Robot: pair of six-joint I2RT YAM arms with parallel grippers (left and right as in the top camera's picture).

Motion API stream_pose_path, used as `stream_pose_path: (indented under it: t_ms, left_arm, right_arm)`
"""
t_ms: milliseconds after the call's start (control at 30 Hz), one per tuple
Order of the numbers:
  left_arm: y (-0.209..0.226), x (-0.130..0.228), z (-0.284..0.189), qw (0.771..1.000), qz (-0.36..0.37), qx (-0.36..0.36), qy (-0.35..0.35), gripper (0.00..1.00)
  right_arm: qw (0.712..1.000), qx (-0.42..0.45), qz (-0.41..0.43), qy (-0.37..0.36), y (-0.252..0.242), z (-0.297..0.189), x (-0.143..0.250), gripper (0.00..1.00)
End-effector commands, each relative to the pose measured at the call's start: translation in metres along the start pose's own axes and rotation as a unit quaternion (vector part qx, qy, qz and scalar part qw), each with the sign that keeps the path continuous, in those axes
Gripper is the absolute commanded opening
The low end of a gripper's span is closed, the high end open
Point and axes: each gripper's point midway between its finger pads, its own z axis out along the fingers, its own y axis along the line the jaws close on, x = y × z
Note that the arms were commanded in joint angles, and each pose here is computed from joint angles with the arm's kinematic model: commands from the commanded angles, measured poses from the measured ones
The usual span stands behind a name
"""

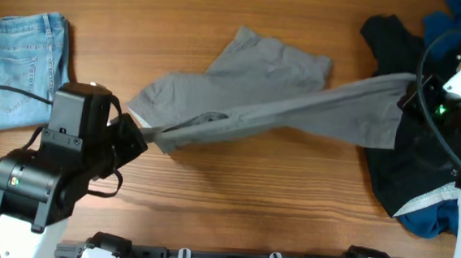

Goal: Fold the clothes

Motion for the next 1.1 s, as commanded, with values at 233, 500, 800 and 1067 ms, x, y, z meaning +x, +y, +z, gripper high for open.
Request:
stream_pose_path:
  t_ms: [233, 500, 800, 1067]
  left_arm:
    - [0.049, -0.022, 0.072, 0.97, -0.137, -0.2, -0.004, 0.04]
    - [0.074, -0.038, 0.141, 0.934, -0.176, -0.312, -0.005, 0.04]
    - [0.104, -0.062, 0.201, 0.914, -0.223, -0.338, -0.005, 0.04]
    - [0.096, -0.082, 0.217, 0.923, -0.236, -0.302, -0.037, 0.07]
  right_arm:
    - [0.992, -0.049, -0.094, 0.065, 0.02, 0.123, -0.012, 0.04]
    - [0.981, -0.101, -0.159, 0.042, 0.079, 0.196, -0.005, 0.04]
    - [0.972, -0.137, -0.19, 0.037, 0.117, 0.263, 0.022, 0.04]
    - [0.964, -0.174, -0.201, -0.017, 0.145, 0.289, 0.014, 0.05]
